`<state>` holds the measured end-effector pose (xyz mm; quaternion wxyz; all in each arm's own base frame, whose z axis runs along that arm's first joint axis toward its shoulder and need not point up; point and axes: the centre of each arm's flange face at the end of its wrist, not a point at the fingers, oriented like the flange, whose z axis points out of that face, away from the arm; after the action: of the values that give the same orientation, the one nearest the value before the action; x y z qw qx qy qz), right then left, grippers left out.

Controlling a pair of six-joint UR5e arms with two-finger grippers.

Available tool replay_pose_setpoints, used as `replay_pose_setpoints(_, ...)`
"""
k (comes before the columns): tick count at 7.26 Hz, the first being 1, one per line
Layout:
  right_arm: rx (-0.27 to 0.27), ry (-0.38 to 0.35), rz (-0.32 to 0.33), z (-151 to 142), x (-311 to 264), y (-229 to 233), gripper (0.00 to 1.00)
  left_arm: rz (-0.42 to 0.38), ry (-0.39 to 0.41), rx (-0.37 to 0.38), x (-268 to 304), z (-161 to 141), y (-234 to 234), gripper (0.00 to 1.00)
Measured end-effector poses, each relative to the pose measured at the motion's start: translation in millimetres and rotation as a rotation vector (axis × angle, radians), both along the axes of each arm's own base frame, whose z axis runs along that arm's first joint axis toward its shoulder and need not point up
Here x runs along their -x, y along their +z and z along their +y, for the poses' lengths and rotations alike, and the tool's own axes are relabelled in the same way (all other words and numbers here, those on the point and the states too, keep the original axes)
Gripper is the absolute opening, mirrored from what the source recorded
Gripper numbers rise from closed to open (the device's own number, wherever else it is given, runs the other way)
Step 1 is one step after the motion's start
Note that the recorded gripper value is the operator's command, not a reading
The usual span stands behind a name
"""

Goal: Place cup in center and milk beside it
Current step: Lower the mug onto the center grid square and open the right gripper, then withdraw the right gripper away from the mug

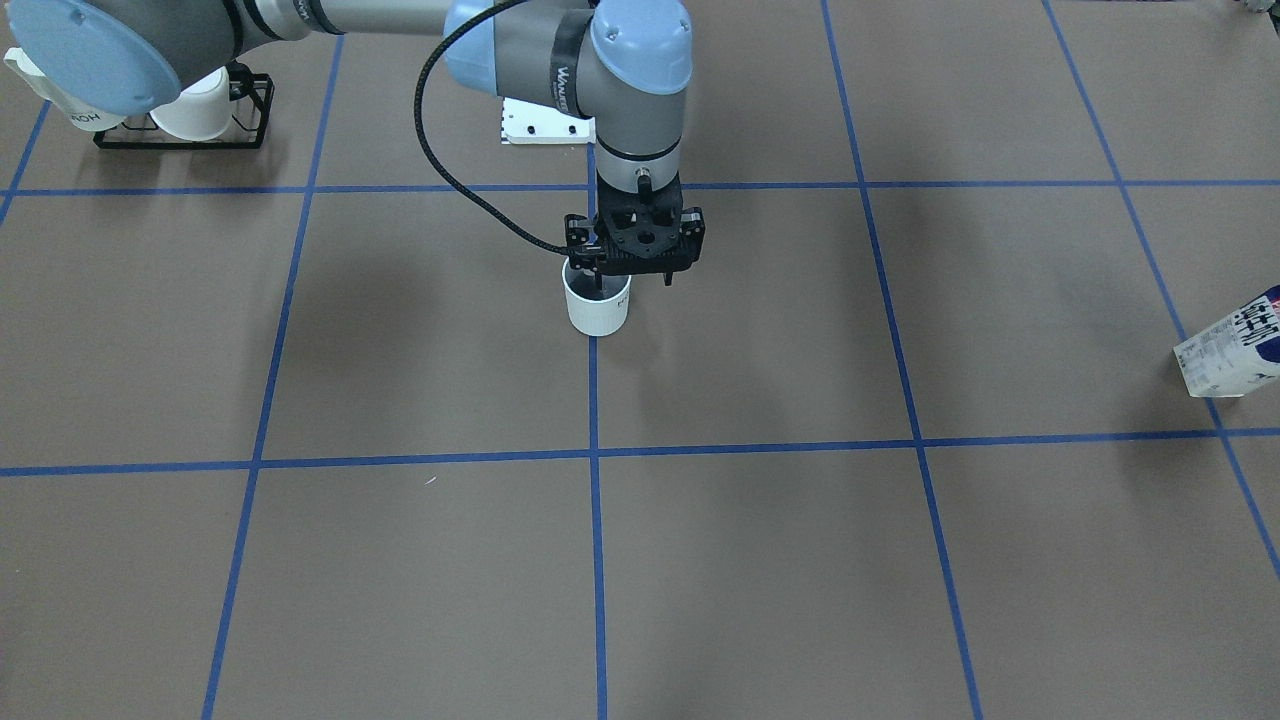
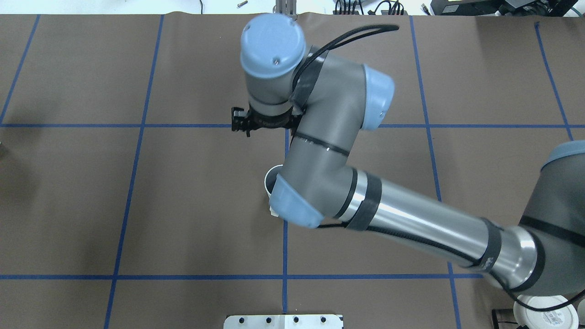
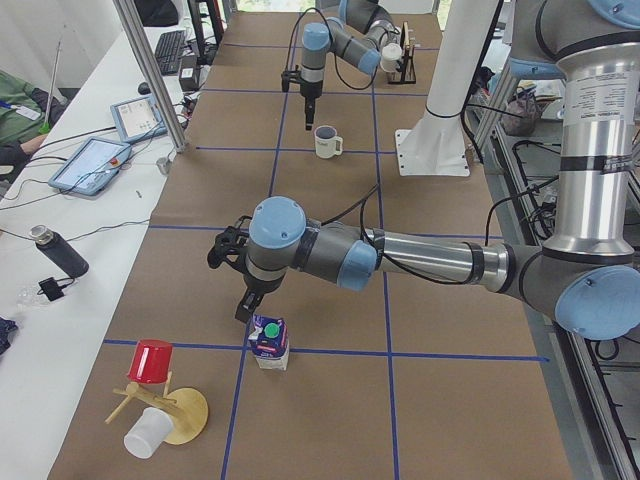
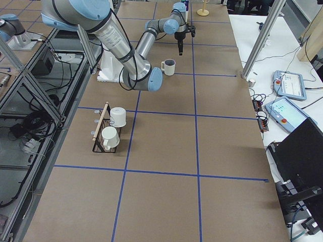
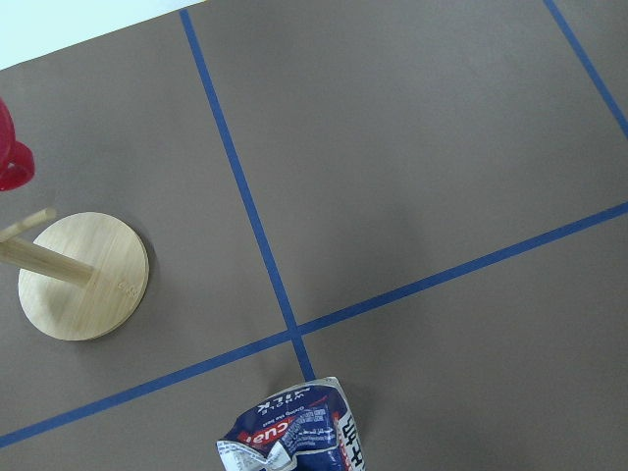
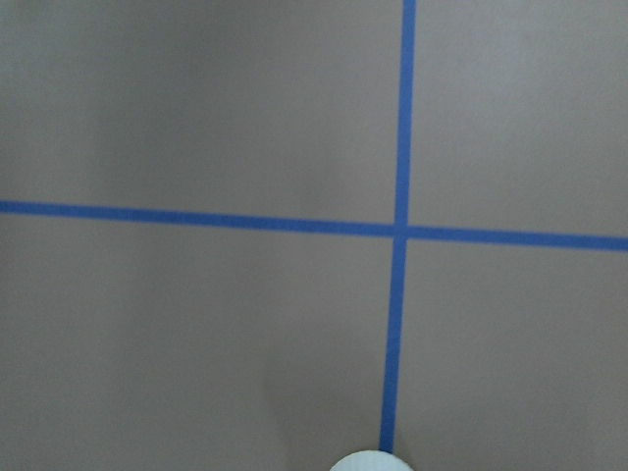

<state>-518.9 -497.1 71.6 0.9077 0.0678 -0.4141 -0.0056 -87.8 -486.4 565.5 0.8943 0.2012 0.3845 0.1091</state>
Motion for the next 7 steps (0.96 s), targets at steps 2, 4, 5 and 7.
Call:
replay_pose_setpoints(2,-0.055,-0.053,0.002,-83,-104,44,1.00,0.000,-0.002,-0.019,0,-1,-5,1.00)
replay_pose_setpoints(4,-0.155,-0.126,0.103,-152,-236,160,1.00,-0.001,-0.003,-0.027,0,2,-3,0.99)
replay_pose_setpoints(5,-0.175,-0.173,0.135,-166,-303,225,1.00,-0.005,-0.004,-0.029,0,6,1,0.99)
replay_pose_setpoints(7,-0.138,-0.226,0.150,-147,-439,368,1.00,-0.006,-0.008,-0.013,0,10,9,0.99)
